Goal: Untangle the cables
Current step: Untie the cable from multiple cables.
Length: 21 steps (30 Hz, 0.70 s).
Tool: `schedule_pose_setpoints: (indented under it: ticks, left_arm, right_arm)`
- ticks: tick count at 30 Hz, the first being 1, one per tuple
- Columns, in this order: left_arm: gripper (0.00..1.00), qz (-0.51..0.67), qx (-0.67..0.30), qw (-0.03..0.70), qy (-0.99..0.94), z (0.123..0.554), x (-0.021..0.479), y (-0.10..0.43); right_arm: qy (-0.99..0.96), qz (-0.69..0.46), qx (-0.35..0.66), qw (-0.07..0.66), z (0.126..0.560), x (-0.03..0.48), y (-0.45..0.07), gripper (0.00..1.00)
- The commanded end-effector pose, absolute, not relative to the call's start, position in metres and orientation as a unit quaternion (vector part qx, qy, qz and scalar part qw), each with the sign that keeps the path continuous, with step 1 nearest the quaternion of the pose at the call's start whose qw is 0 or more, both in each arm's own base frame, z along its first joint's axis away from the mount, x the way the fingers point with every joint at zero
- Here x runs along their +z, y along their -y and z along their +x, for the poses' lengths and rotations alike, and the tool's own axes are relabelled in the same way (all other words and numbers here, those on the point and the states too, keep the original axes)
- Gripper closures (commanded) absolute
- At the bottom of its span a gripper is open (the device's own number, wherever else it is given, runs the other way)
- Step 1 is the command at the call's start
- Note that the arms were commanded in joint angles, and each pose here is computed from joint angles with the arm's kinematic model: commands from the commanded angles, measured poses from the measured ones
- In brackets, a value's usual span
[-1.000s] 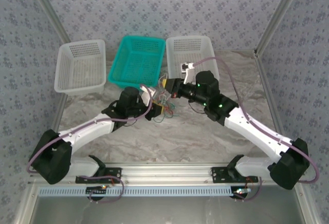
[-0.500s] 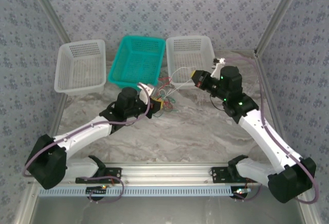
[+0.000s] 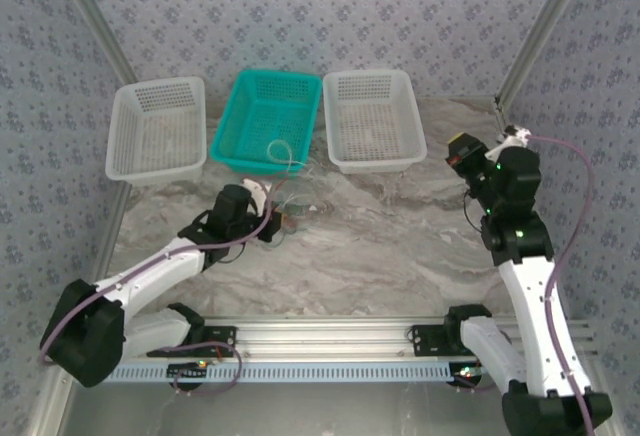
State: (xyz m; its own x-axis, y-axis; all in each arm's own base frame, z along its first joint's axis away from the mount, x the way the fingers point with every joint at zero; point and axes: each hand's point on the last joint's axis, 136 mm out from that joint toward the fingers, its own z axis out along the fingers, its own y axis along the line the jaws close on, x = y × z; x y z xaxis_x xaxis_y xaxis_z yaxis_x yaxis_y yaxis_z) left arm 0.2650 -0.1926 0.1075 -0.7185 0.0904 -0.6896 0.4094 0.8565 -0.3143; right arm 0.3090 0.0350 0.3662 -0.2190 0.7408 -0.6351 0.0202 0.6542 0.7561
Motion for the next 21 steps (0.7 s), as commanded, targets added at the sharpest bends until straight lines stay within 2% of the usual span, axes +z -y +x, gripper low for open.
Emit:
schedule_pose_setpoints:
  ticks: [1,4,6,8,11,13,15,19,21]
  left_arm:
    - [0.87,0.144,-0.250,0.348,-0.892,0.253,0.120,0.190]
    - [0.92,0.195,-0.324,0.339,-0.861,0.234,0.135,0.217]
    - [0.95,0.204,-0.339,0.334,-0.856,0.229,0.137,0.223]
    - [0.96,0.191,-0.328,0.331,-0.864,0.232,0.133,0.220]
    - [0.98,0.175,-0.307,0.329,-0.876,0.238,0.127,0.214]
    - [0.99,0.178,-0.324,0.333,-0.867,0.237,0.136,0.219]
    - [1.00,0.194,-0.351,0.339,-0.851,0.232,0.152,0.228]
    - [1.00,0.229,-0.358,0.347,-0.836,0.224,0.177,0.232]
    - [1.00,0.246,-0.363,0.343,-0.831,0.218,0.186,0.233]
  right_arm:
    - [-0.695,0.266,0.328,0.582,0.309,0.377,-0.030,1.00]
    - [-0.687,0.173,0.400,0.581,0.309,0.401,-0.068,1.00]
    - [-0.707,0.104,0.431,0.550,0.311,0.398,-0.101,1.00]
    - [-0.752,0.029,0.430,0.499,0.307,0.375,-0.141,1.00]
    - [-0.820,-0.102,0.373,0.422,0.287,0.310,-0.203,0.98]
    - [-0.815,-0.199,0.391,0.379,0.261,0.279,-0.248,0.82]
    - [-0.809,-0.230,0.401,0.363,0.252,0.253,-0.268,0.71]
    - [-0.766,-0.323,0.400,0.385,0.244,0.227,-0.291,0.42]
    - [-0.753,-0.356,0.407,0.375,0.241,0.221,-0.302,0.37]
